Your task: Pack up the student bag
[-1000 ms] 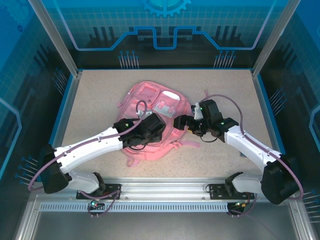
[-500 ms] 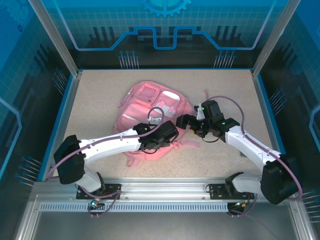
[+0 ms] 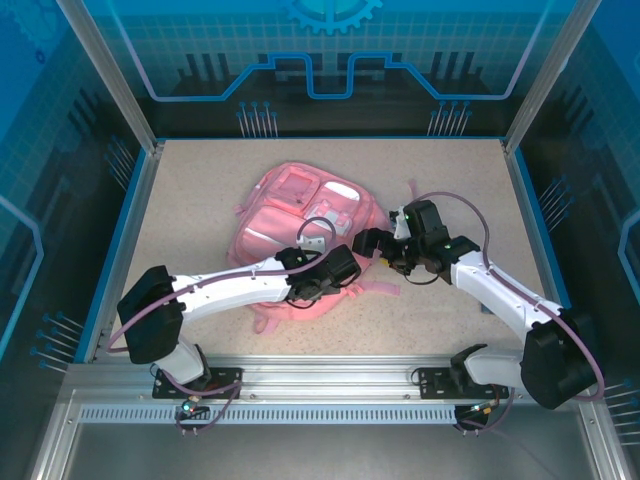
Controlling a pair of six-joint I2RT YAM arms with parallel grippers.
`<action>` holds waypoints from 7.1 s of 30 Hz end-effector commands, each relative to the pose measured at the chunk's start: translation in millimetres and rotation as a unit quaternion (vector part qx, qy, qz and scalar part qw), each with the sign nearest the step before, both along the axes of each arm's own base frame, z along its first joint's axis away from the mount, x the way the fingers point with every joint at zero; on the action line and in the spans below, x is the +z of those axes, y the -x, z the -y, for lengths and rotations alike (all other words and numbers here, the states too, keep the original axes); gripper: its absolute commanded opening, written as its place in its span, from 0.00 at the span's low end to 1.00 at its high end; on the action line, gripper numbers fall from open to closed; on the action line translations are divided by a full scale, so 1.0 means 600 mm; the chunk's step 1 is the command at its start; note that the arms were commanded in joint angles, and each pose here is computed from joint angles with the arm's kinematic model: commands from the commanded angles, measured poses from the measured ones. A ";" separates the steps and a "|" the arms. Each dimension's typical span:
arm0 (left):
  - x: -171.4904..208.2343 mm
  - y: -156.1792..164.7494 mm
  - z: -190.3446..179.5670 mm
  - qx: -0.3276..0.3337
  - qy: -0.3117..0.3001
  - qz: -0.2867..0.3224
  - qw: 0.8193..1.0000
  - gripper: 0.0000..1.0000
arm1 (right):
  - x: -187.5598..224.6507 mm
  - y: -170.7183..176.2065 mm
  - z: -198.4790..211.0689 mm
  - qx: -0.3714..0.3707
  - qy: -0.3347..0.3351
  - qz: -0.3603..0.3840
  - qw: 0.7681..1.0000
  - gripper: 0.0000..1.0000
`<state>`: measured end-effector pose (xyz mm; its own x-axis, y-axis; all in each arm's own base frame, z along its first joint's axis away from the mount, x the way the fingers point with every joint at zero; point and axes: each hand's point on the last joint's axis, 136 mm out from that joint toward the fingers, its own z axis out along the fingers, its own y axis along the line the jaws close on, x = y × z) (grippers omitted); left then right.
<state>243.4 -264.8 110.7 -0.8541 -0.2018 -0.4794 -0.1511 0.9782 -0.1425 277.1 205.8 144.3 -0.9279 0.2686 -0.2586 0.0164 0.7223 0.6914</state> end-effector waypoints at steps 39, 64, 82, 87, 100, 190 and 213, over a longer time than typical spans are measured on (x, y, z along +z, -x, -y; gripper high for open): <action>-0.006 0.026 -0.091 -0.060 -0.038 0.004 0.997 0.00 | -0.070 -0.046 -0.116 0.023 0.059 -0.067 0.996 0.09; 0.062 0.003 0.051 -0.198 0.124 0.022 0.972 0.00 | 0.012 -0.025 0.043 -0.060 0.062 -0.017 0.996 0.72; 0.070 -0.005 0.194 -0.264 0.177 0.011 0.948 0.00 | -0.018 -0.007 0.024 -0.068 -0.052 -0.102 0.991 0.53; 0.059 0.001 0.183 -0.259 0.171 0.004 0.951 0.00 | -0.026 -0.017 0.015 -0.066 -0.058 -0.109 0.990 0.35; 0.033 0.026 0.037 -0.212 0.055 -0.029 0.975 0.00 | -0.031 -0.042 0.064 -0.093 0.038 -0.073 0.992 0.13; 0.063 -0.068 -0.160 -0.089 0.065 0.032 0.993 0.61 | 0.005 0.043 -0.133 0.072 0.057 -0.048 0.995 0.65; 0.158 -0.032 -0.226 -0.026 0.068 0.092 0.993 0.99 | -0.017 -0.016 0.337 -0.147 0.325 -0.049 0.933 0.98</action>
